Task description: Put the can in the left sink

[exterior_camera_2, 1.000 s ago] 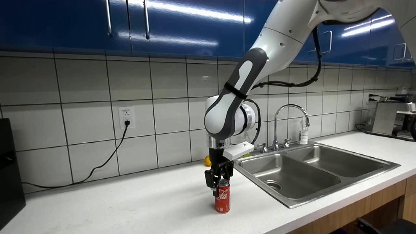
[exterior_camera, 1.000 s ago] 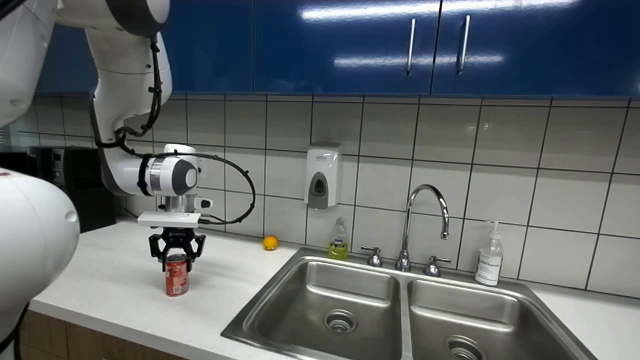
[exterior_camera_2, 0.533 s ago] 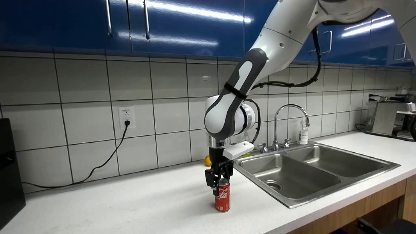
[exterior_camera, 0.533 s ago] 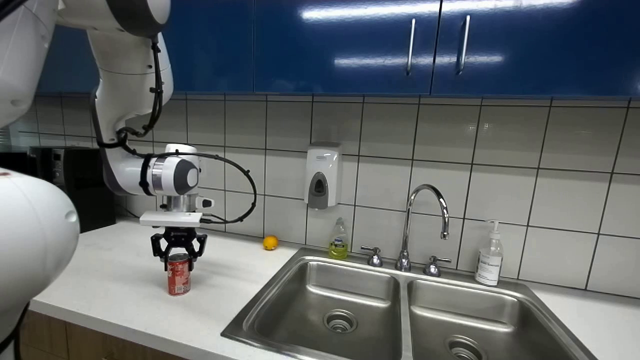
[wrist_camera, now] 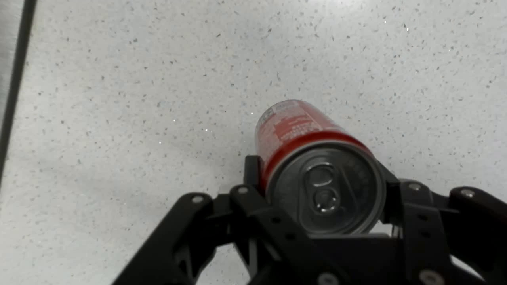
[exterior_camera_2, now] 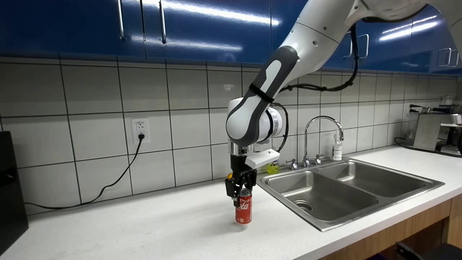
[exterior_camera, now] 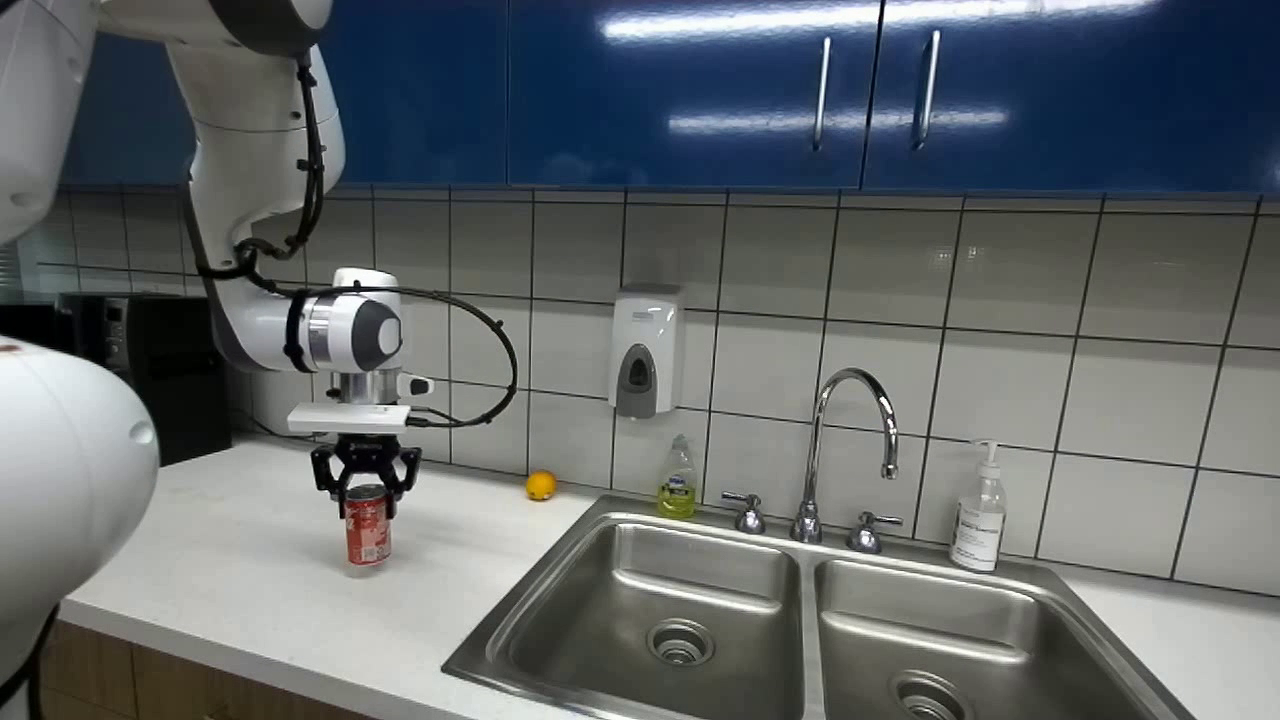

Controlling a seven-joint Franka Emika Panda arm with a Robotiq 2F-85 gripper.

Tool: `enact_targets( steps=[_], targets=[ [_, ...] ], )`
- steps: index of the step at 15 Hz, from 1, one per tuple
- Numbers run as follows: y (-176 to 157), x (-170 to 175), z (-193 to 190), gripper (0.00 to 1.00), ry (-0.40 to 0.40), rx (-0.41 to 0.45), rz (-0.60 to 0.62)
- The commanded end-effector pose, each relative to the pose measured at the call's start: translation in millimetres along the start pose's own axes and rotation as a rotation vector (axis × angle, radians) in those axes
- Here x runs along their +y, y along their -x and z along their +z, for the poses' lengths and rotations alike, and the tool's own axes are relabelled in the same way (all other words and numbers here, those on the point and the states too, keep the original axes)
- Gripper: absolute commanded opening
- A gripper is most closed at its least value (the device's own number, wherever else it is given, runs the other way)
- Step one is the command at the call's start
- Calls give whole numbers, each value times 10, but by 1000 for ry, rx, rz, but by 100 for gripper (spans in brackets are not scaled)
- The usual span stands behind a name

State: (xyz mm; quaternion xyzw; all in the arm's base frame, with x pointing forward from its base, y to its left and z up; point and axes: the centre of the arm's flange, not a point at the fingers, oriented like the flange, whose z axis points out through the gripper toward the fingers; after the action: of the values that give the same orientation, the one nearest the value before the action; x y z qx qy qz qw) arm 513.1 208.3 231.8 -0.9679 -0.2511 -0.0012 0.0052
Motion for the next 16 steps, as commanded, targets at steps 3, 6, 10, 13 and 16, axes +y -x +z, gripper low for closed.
enact_targets(
  steps=[3,6,10,13,16],
  targets=[
    [1,202,-464,38,31,35,37],
    [16,496,-590,38,43,59,91],
    [111,1071,-723,38,65,82,201],
    [242,1481,-761,38,82,88,281],
    [387,1851,-754,38,94,81,357]
  ],
)
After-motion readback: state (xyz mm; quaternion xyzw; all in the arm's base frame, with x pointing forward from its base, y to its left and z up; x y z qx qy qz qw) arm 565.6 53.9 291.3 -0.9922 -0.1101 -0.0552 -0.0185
